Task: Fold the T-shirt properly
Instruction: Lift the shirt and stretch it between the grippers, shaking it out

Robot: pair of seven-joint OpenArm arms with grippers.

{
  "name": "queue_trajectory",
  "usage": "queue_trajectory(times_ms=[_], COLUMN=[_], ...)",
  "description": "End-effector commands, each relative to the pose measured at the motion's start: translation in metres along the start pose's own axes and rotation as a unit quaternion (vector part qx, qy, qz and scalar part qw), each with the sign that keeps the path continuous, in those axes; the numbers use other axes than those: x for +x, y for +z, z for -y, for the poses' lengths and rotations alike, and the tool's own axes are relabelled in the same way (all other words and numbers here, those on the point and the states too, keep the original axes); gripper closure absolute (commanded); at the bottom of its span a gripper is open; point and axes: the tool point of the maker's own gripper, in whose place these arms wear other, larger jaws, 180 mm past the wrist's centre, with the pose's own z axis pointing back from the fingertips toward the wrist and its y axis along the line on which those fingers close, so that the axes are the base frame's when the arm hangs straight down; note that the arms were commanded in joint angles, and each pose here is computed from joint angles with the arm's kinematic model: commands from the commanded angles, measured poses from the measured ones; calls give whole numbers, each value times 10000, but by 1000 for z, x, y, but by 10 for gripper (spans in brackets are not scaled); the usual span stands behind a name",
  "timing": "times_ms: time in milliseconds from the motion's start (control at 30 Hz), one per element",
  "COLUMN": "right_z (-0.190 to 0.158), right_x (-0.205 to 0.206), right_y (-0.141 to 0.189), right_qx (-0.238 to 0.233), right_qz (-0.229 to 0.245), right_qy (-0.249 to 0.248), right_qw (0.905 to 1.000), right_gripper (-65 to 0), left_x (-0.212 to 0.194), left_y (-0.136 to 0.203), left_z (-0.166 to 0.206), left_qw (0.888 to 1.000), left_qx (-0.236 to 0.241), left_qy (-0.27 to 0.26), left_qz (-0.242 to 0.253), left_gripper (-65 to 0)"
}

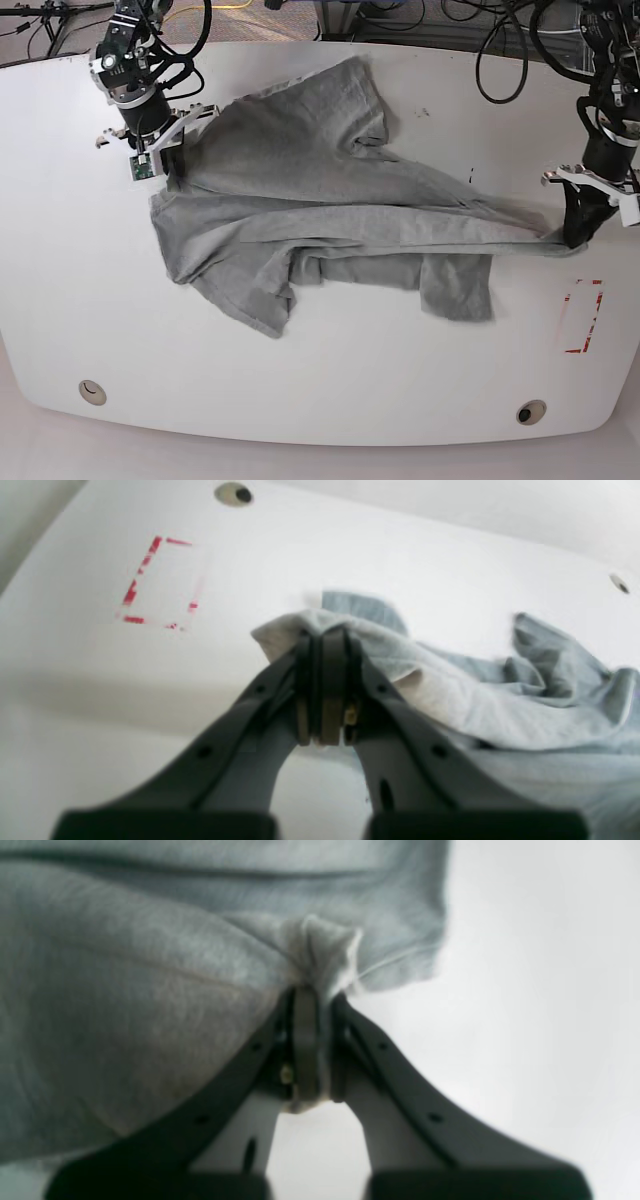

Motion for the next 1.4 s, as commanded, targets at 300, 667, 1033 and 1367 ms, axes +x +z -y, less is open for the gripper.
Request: queue_trajectory(times_ms=[300,667,1033,1367], right_z=[49,89,121,155], right_x=[78,168,279,344], right_y=[-4,-2,29,74], right_qx=[-472,-895,-1450,-2159], right_qz=[848,1535,2242,2371], right_qy=[730,1324,2021,2305], right_qw=[9926,9751,9423,9187], right_gripper=[-2,-2,-2,-2], left_x=[85,154,241,291], left_y=[-11,-23,-13,-4], left_z=[-11,-24,-24,-11], left_qw=[9962,9877,9680,9518], left_qx=[54,335,746,843], left_qy=[-437,-786,-1168,-1475], left_qz=[747,1310,2091,2555], left_gripper=[0,0,0,0])
